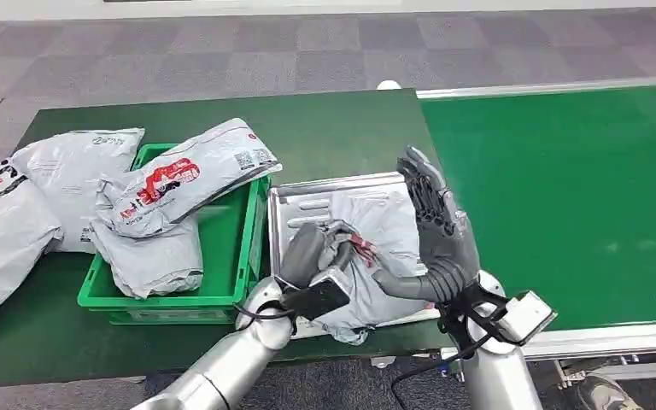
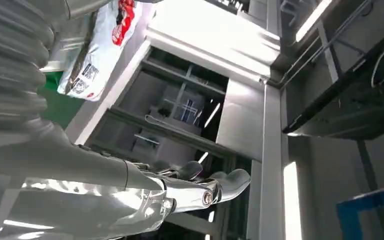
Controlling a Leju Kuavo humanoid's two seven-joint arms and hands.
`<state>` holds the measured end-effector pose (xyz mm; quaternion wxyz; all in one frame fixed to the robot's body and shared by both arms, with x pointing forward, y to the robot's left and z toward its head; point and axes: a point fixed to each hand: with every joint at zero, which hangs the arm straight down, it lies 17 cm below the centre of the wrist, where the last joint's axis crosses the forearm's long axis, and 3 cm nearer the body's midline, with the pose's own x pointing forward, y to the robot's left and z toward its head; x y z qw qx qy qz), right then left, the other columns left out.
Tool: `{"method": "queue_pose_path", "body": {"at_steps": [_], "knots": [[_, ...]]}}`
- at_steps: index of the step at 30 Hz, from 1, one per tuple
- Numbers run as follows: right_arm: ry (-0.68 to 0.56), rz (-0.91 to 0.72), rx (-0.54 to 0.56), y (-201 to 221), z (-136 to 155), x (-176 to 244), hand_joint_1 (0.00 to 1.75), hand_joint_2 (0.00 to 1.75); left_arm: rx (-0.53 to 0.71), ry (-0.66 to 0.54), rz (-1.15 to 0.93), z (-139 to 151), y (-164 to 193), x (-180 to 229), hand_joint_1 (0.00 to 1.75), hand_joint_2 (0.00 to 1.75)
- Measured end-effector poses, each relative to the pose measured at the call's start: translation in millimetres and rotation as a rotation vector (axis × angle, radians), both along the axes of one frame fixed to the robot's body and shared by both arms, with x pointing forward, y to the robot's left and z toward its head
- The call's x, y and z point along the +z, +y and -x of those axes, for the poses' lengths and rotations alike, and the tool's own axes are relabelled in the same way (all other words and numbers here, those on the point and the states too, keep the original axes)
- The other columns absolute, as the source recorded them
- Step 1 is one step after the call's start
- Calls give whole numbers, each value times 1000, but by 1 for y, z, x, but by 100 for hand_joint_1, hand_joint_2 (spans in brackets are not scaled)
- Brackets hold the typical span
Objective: Moved the parcel from conveyor to table for the left to box.
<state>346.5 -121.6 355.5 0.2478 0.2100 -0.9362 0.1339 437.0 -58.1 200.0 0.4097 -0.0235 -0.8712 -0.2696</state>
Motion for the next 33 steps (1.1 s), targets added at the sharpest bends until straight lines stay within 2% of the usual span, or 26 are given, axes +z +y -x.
{"method": "queue_pose_path", "body": {"at_steps": [4,6,10,17,22,24,26,30,33], "knots": [[6,-21,-8,-5,-1,1,0,175,140,-137,137,-9,55,54,175,175],[8,-22,-10,-6,-2,0,0,175,166,-156,160,-9,70,61,175,175],[18,-24,-24,-9,-2,-4,0,175,279,-270,211,-7,119,95,175,175],[31,-14,-7,-8,1,-10,0,175,473,-385,265,7,202,124,175,175],[31,-12,-4,-8,1,-10,0,175,602,-470,278,23,239,139,175,175],[30,-9,-5,-7,1,-10,0,175,635,-500,237,27,244,143,175,175],[31,-6,-5,-7,1,-11,0,175,633,-462,175,20,239,138,175,175],[34,2,4,-5,2,-12,0,175,575,-208,-18,-20,221,86,175,175],[37,5,8,-5,2,-14,0,175,569,-143,-64,-28,219,61,175,175]]}}
